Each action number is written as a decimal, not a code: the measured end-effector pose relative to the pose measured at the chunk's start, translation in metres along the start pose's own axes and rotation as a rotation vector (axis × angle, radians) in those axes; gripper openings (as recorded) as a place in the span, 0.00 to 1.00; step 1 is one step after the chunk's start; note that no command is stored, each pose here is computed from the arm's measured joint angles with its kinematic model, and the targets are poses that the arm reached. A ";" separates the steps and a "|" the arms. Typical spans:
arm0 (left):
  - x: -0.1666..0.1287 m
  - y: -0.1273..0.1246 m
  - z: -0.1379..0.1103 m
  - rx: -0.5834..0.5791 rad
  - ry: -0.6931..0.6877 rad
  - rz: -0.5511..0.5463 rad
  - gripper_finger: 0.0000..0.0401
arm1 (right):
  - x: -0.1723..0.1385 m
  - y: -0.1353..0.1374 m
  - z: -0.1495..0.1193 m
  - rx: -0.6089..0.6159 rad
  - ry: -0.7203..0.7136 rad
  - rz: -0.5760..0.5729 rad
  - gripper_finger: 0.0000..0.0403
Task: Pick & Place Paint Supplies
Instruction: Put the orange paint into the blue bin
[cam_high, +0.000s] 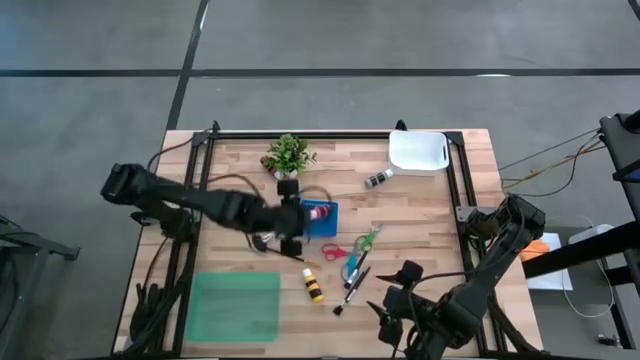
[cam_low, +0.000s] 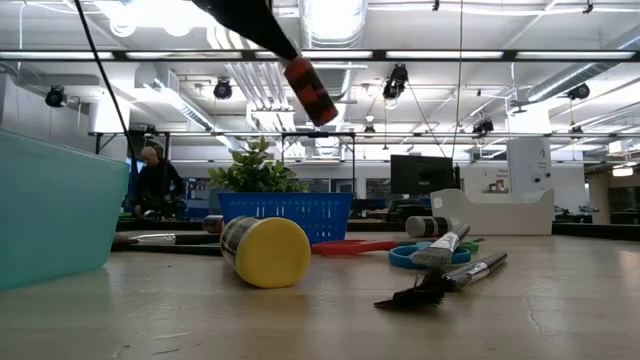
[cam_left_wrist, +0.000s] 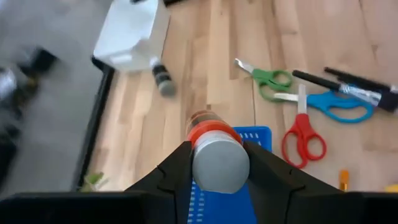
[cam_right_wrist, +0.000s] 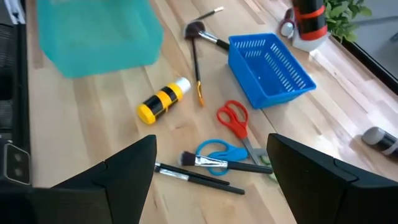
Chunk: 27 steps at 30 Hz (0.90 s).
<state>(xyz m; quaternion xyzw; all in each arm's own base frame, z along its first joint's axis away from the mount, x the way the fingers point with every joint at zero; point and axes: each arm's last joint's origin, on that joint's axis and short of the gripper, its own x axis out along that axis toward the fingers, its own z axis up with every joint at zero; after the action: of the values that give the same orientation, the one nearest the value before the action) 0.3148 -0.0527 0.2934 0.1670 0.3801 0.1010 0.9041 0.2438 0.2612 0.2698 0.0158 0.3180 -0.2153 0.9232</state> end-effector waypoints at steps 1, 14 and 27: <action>0.003 0.008 0.000 -0.038 0.014 -0.018 0.31 | 0.001 0.000 -0.002 0.001 0.002 -0.004 0.76; 0.047 0.065 -0.026 -0.332 0.286 -0.064 0.31 | 0.019 -0.010 -0.034 0.001 0.048 -0.074 0.76; 0.077 0.056 -0.042 -0.321 0.440 -0.079 0.31 | 0.023 -0.013 -0.046 -0.004 0.052 -0.088 0.76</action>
<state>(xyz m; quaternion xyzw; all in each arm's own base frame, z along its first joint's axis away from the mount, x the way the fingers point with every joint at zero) 0.3345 0.0319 0.2371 -0.0192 0.5526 0.1583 0.8181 0.2275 0.2483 0.2210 0.0058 0.3428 -0.2546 0.9042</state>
